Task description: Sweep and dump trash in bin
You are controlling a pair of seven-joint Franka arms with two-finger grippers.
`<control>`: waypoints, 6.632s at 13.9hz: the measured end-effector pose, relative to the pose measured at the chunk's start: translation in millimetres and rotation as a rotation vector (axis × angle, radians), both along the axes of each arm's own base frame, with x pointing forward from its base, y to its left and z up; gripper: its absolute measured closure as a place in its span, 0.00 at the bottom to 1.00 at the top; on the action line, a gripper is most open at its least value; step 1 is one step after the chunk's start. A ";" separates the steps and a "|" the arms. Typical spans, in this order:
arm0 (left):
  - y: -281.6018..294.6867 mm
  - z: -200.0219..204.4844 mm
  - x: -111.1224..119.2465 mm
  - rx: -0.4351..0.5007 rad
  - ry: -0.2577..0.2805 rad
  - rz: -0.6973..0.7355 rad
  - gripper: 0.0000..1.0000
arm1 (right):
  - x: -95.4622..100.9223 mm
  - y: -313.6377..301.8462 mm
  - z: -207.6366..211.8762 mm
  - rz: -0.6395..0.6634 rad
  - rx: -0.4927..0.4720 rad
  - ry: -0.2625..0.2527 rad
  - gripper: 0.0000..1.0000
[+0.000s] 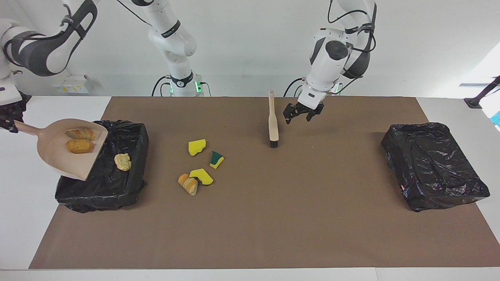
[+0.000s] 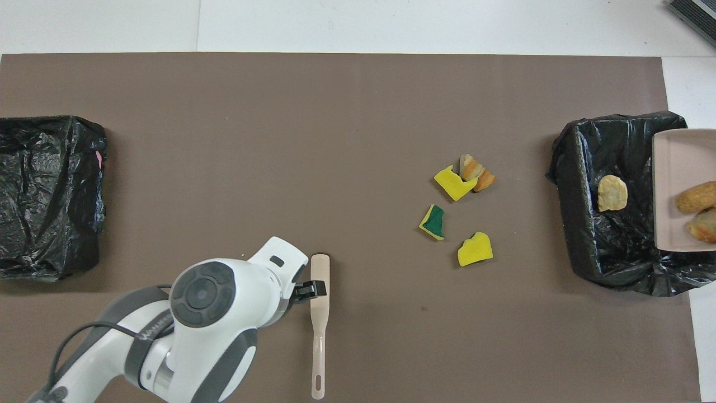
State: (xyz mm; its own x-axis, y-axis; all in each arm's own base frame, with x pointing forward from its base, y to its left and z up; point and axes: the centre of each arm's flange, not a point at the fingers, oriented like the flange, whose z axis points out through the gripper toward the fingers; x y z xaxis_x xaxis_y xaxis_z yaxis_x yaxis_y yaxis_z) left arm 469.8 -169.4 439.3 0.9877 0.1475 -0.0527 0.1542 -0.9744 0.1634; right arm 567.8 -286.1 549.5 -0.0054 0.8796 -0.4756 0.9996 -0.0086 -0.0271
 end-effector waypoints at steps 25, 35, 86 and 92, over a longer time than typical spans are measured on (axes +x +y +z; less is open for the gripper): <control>131.0 172.9 68.6 0.109 -0.076 -0.189 0.00 | -13.2 333.7 31.3 -0.588 0.293 -0.258 0.68; 130.7 171.2 67.6 0.108 -0.066 -0.222 0.00 | -25.8 582.7 -60.8 -1.369 0.445 -0.368 0.68; -176.7 -71.9 85.2 0.034 -0.078 -0.354 0.00 | -273.1 744.6 -214.5 -1.610 0.334 -0.340 0.37; -177.8 -73.0 83.6 0.049 -0.080 -0.368 0.32 | -273.5 747.4 -212.7 -1.606 0.334 -0.338 0.74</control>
State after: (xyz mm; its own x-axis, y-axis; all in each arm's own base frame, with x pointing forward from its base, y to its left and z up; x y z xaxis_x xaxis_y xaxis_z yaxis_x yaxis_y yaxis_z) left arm 553.4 -347.2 366.3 0.9758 -0.2175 0.0246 -0.2189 -0.9692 0.1125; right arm 294.2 461.4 336.8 0.9961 -0.0537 -0.0704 -0.0565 -0.9977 -0.0386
